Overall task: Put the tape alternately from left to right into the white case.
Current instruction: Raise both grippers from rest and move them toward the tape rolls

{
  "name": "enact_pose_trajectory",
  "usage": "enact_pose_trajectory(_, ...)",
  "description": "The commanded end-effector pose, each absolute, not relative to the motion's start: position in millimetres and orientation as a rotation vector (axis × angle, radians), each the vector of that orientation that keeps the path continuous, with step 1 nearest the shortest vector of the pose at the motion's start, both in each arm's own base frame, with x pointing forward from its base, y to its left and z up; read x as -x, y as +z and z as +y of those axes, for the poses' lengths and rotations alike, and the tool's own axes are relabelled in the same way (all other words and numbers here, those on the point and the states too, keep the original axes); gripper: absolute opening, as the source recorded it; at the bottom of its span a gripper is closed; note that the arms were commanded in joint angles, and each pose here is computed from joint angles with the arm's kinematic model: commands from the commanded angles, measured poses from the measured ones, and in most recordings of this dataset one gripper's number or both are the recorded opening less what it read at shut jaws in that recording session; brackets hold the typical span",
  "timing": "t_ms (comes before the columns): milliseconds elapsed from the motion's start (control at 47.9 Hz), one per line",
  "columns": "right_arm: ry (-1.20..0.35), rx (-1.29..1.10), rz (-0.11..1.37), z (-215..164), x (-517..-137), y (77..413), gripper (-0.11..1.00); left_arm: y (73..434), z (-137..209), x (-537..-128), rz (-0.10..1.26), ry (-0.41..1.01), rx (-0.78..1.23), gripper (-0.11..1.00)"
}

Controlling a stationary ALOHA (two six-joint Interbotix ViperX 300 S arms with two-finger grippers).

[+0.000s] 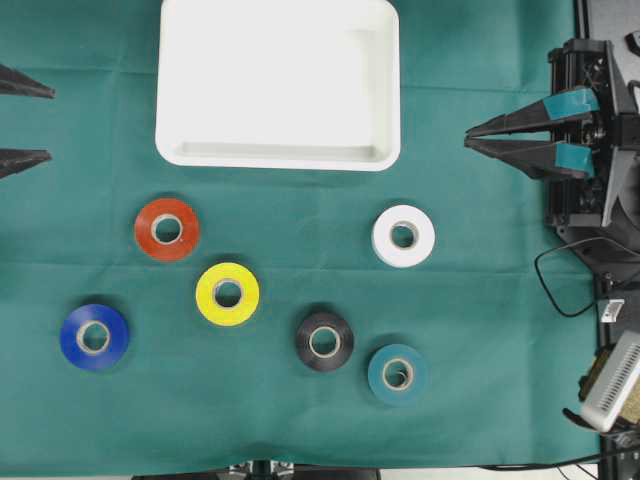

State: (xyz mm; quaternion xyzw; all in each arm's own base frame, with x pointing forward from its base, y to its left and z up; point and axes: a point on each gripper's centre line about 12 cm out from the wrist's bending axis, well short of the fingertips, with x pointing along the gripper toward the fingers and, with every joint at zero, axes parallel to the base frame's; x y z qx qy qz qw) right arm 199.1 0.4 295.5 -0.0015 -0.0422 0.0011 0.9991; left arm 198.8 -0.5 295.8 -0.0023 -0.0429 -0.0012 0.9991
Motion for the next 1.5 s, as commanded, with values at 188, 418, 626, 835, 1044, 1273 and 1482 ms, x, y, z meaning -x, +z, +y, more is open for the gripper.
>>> enact_pose_trajectory(188,0.009,-0.008,-0.061,1.7,-198.1,284.3,-0.01,292.3,-8.2,-196.6,-0.085,-0.041,0.046,-0.03)
enact_pose_trajectory(418,0.009,-0.010,-0.066,1.7,-198.4,286.2,-0.05,291.8,-13.0,-196.6,-0.081,-0.065,0.048,-0.11)
enact_pose_trajectory(626,0.009,-0.011,-0.060,1.7,-200.2,286.1,-0.05,292.8,-13.2,-200.8,-0.074,-0.064,0.049,-0.11)
enact_pose_trajectory(835,0.006,-0.011,-0.048,1.1,-207.7,288.6,-0.05,290.0,-13.6,-211.9,-0.037,-0.061,0.049,-0.10)
enact_pose_trajectory(1044,0.002,-0.014,-0.003,0.4,-215.2,283.6,0.28,285.2,-14.0,-217.1,-0.011,-0.061,0.048,0.09)
enact_pose_trajectory(1273,0.000,-0.037,0.034,0.1,-223.7,280.0,0.83,289.6,-12.7,-224.0,-0.005,-0.053,0.050,0.63)
enact_pose_trajectory(1482,-0.008,-0.049,0.075,-1.4,-230.9,277.4,0.82,279.4,3.5,-243.6,0.160,0.024,0.088,0.62)
